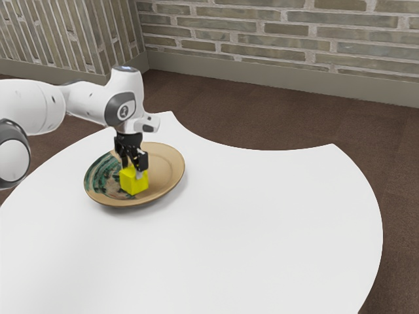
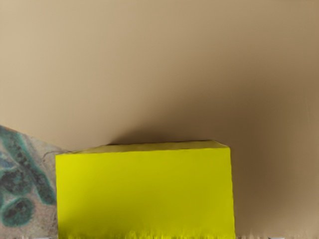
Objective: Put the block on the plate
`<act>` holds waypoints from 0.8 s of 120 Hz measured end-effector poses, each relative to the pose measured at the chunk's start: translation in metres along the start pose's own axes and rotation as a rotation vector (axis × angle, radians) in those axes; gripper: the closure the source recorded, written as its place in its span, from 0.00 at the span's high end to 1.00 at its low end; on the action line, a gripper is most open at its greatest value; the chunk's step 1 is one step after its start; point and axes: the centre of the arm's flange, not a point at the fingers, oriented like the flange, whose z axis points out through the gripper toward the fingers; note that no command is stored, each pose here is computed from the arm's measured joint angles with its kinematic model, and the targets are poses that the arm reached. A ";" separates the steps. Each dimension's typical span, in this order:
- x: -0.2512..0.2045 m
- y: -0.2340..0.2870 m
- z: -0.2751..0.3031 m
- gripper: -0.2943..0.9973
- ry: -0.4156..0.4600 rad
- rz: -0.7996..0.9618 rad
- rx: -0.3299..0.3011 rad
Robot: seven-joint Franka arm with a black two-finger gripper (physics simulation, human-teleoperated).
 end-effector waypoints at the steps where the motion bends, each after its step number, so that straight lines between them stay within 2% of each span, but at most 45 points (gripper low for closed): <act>1: 0.000 0.000 0.000 0.68 0.000 0.001 0.000; 45: -0.008 0.004 -0.031 0.76 0.010 0.044 0.011; 77: -0.027 0.028 -0.117 0.77 0.065 0.060 0.040; 96: -0.051 0.024 -0.154 0.77 0.077 -0.031 0.044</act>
